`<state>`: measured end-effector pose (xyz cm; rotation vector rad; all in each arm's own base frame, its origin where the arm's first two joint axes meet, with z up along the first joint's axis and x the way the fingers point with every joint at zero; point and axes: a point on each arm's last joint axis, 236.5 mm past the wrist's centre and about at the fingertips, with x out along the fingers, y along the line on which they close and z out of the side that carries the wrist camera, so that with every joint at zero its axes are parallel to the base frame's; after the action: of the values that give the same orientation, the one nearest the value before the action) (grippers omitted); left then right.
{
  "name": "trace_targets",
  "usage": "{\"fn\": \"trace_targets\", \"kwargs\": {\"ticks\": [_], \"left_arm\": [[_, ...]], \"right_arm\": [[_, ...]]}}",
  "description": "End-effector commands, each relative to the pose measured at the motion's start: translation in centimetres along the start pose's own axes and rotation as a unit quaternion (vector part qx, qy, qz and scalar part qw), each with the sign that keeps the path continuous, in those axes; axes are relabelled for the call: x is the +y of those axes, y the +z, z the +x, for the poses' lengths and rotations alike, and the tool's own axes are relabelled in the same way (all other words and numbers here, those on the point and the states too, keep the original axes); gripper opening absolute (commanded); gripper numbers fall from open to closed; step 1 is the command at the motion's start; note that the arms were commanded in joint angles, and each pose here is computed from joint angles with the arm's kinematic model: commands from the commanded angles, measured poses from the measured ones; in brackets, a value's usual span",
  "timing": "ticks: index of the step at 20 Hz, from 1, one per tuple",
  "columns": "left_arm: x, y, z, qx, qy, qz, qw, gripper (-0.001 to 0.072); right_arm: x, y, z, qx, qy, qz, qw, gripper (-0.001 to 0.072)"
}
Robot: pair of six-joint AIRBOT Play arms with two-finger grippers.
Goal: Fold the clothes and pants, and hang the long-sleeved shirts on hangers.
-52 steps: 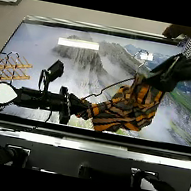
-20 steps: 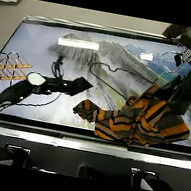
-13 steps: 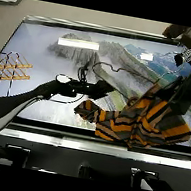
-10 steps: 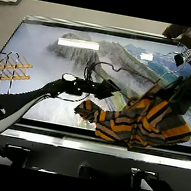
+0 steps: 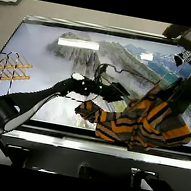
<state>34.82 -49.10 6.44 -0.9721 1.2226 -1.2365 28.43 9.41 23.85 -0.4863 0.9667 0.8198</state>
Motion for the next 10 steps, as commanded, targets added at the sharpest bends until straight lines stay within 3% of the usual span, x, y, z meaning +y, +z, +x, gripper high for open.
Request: {"fn": "trace_targets", "kwargs": {"ticks": [1, 7, 9, 10], "left_arm": [[-0.8, -2.0, 0.9, 0.033, -0.015, 0.013, 0.999, 0.0622], [0.2, -2.8, 2.2, 0.037, -0.006, 0.007, 0.999, 0.0620], [1.1, -3.0, 2.6, 0.038, -0.001, 0.001, 0.999, 0.0578], [1.5, -2.8, 2.7, 0.032, 0.005, 0.000, 0.999, 0.0472]], "right_arm": [[-0.2, -0.1, 0.2, 0.002, -0.001, 0.003, 1.000, 0.0029], [-0.2, -0.1, 0.2, 0.002, -0.001, 0.003, 1.000, 0.0029], [-0.2, -0.1, 0.2, 0.002, -0.001, 0.003, 1.000, 0.0029], [-0.2, -0.1, 0.2, 0.002, -0.001, 0.003, 1.000, 0.0029]]}}
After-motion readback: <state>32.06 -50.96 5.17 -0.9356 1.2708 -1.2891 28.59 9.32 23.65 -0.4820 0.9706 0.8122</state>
